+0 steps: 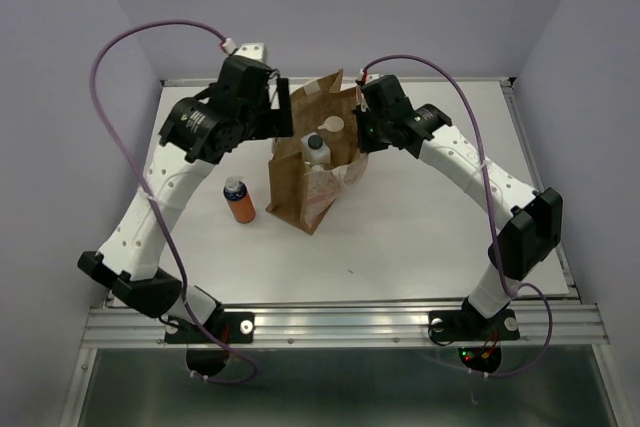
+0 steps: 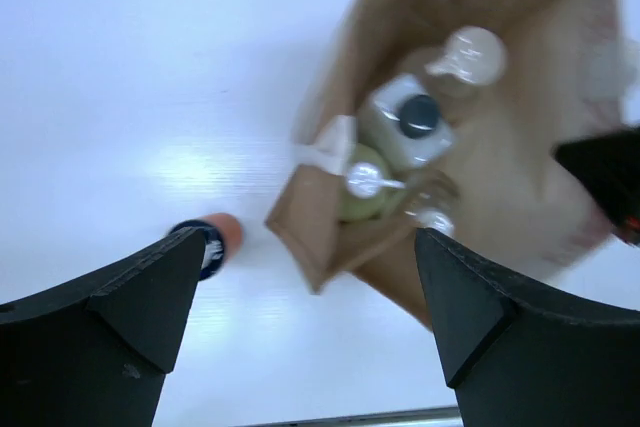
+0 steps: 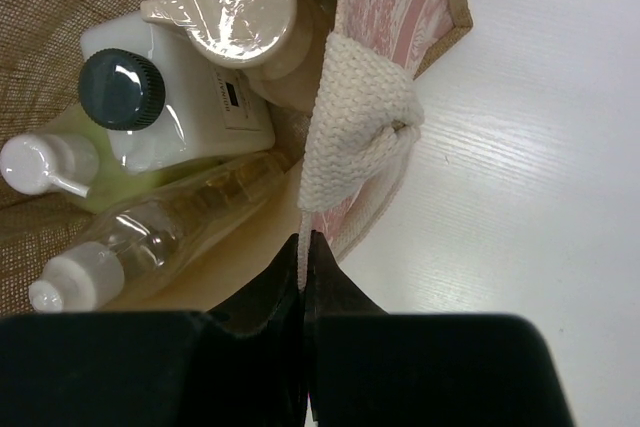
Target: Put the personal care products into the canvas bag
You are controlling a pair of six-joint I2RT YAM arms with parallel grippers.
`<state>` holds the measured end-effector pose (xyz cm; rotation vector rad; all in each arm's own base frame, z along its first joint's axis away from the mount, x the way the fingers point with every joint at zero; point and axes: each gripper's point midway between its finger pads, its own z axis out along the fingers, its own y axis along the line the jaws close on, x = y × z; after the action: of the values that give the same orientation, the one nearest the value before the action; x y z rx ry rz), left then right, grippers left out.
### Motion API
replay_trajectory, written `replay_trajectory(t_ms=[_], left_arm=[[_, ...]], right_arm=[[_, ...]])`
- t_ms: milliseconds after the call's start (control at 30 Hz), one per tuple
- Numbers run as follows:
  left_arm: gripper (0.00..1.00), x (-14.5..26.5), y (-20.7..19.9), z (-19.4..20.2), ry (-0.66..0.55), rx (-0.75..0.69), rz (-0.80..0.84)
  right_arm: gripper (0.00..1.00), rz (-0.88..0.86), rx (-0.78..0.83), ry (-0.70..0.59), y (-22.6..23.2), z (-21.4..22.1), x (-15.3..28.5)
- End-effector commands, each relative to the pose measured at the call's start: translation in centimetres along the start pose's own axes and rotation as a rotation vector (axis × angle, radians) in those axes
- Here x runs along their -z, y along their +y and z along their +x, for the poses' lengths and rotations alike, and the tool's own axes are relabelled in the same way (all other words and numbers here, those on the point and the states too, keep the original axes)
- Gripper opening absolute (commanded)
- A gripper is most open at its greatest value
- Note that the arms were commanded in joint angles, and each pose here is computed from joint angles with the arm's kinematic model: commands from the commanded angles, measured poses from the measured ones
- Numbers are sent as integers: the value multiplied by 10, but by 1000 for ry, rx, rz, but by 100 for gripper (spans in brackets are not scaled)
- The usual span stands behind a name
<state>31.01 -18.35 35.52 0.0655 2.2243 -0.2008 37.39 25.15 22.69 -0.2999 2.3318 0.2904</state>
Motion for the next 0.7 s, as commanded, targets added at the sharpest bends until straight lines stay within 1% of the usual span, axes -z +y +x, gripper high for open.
replay_trajectory(t_ms=[0, 33, 67, 100, 233, 300, 333, 367, 467, 567, 667], left_arm=[[99, 7, 88, 5, -32, 147, -222], [99, -6, 95, 28, 35, 147, -230], [99, -4, 111, 32, 30, 177, -255], [99, -17, 117, 50, 67, 177, -268], [99, -35, 143, 81, 119, 204, -301], [99, -47, 141, 83, 115, 224, -247], [99, -55, 137, 95, 155, 233, -197], [99, -59, 133, 96, 155, 236, -173], [99, -70, 134, 106, 181, 234, -168], [99, -81, 144, 126, 235, 227, -219], [99, -92, 140, 142, 277, 225, -187]], right_arm=[[1, -58, -7, -153, 6, -40, 34], [1, -57, -5, -149, 6, -39, 33], [1, -56, -5, -146, 6, -38, 33], [1, -55, -4, -143, 6, -37, 32], [1, -64, -1, -141, 7, -37, 32], [1, -67, 1, -140, 7, -36, 32], [1, -69, 2, -136, 8, -35, 31], [1, -68, 2, -133, 8, -34, 31], [1, -73, 4, -134, 9, -35, 31], [1, -75, 5, -136, 9, -35, 32], [1, -71, 5, -134, 8, -35, 31]])
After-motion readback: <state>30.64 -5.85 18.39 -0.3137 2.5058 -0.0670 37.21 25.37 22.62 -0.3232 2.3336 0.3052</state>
